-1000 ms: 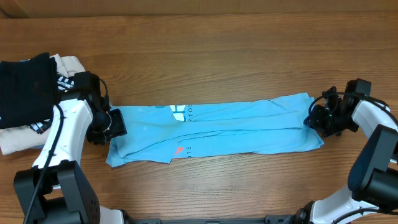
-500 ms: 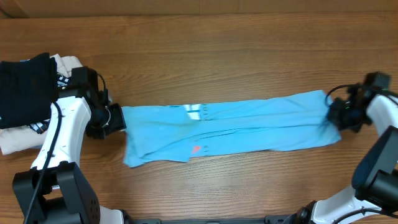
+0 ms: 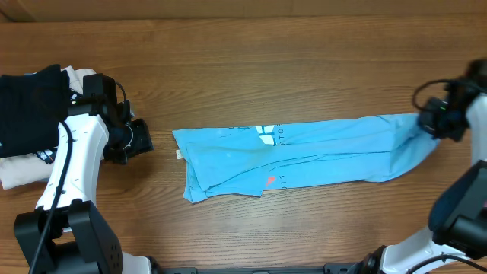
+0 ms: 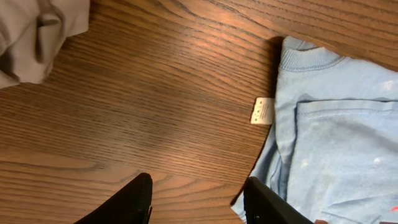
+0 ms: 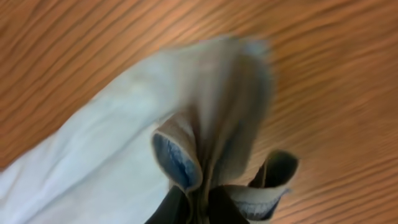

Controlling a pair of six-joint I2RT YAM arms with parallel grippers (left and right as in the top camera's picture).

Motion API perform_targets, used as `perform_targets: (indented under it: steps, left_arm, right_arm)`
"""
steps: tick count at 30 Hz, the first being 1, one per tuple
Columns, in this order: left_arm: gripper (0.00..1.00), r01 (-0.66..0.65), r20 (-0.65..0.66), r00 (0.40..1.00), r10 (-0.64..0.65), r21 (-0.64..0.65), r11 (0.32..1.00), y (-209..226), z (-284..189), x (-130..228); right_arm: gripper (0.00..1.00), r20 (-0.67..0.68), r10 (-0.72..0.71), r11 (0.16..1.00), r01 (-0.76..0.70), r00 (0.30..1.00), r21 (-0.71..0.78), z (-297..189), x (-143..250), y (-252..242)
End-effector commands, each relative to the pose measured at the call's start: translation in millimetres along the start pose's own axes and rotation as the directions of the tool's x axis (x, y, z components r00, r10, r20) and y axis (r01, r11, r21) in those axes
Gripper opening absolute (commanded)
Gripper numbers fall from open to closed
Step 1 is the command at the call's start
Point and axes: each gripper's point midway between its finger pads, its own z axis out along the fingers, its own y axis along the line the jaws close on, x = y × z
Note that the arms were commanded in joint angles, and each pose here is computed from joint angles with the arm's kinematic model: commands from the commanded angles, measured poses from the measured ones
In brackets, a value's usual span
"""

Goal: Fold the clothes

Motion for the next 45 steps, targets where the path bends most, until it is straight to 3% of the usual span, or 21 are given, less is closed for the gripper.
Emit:
perform_targets:
  steps: [1, 6, 19, 29, 45]
  left_arm:
    - [0.5, -0.029, 0.026, 0.999, 0.028, 0.036, 0.999, -8.2, -8.2, -5.6]
    - [0.5, -0.029, 0.026, 0.999, 0.028, 0.036, 0.999, -8.2, -8.2, -5.6]
    - [0.5, -0.029, 0.021, 0.999, 0.028, 0.035, 0.999, -8.1, -8.2, -4.4]
    - [0.5, -0.028, 0.011, 1.0, 0.027, 0.034, 0.999, -7.6, -8.1, -2.0]
    - [0.5, -0.027, 0.008, 1.0, 0.027, 0.033, 0.999, -7.3, -8.1, -1.4]
  right_arm:
    - [0.09, -0.023, -0.143, 0.99, 0.142, 0.99, -0.02, -3.2, 10.9, 49.4]
    - [0.09, -0.111, -0.338, 0.941, 0.335, 0.935, -0.045, -3.9, 59.4, 119.2]
    - [0.12, -0.166, -0.537, 0.844, 0.526, 0.827, -0.107, -10.5, 142.6, 210.0]
    - [0.16, -0.131, -0.63, 0.776, 0.615, 0.765, -0.137, -12.8, 169.7, 242.3]
    - [0.21, -0.164, -0.639, 0.767, 0.606, 0.752, -0.211, -16.0, 184.6, 249.0]
